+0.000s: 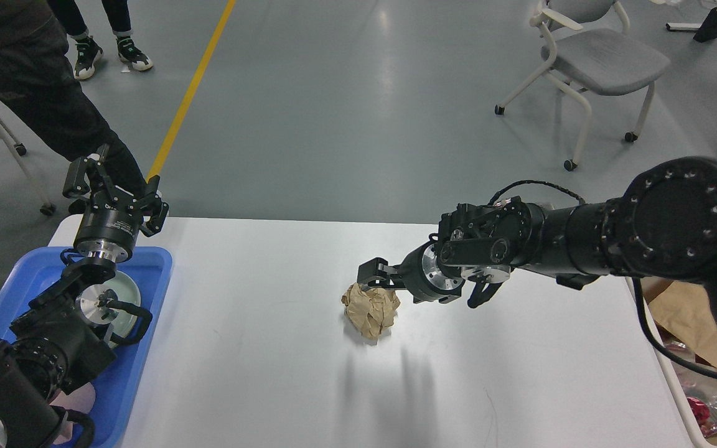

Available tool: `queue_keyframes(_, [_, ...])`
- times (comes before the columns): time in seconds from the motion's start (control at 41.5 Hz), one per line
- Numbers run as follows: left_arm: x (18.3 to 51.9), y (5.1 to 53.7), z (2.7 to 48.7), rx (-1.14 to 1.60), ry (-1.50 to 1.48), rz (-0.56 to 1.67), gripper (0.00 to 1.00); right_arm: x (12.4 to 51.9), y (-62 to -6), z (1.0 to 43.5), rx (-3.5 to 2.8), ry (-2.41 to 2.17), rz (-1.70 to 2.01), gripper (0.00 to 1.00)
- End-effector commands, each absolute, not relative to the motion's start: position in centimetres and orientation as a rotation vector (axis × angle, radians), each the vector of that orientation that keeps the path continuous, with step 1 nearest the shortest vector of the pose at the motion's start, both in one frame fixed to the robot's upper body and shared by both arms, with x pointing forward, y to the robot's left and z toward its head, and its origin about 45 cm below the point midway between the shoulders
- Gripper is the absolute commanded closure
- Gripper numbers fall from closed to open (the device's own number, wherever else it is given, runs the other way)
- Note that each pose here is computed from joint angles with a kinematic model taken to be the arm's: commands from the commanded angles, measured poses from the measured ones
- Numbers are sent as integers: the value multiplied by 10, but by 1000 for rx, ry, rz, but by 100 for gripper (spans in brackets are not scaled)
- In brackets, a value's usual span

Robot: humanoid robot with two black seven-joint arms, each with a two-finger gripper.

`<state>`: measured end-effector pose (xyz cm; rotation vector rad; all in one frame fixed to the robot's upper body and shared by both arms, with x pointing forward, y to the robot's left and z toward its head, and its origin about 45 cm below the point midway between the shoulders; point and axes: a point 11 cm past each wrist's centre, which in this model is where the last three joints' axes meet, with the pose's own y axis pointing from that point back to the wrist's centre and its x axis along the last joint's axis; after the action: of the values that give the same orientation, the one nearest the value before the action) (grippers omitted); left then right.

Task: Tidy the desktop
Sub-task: 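Reach the right gripper to the crumpled paper ball and grasp it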

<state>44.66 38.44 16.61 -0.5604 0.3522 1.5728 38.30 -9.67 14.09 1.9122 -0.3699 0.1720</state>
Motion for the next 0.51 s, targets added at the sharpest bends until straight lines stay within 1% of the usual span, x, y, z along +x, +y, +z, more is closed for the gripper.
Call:
queue_keyframes(0.0, [447, 384, 166, -561, 352, 1573, 3, 388, -93, 124, 1916, -425, 176, 0])
queue_keyframes(0.265, [447, 384, 166, -560, 352, 1571, 3, 387, -91, 97, 1919, -482, 160, 0])
queue_keyframes(0.482, [447, 384, 166, -561, 352, 1573, 3, 384, -93, 87, 1933, -528, 123, 0])
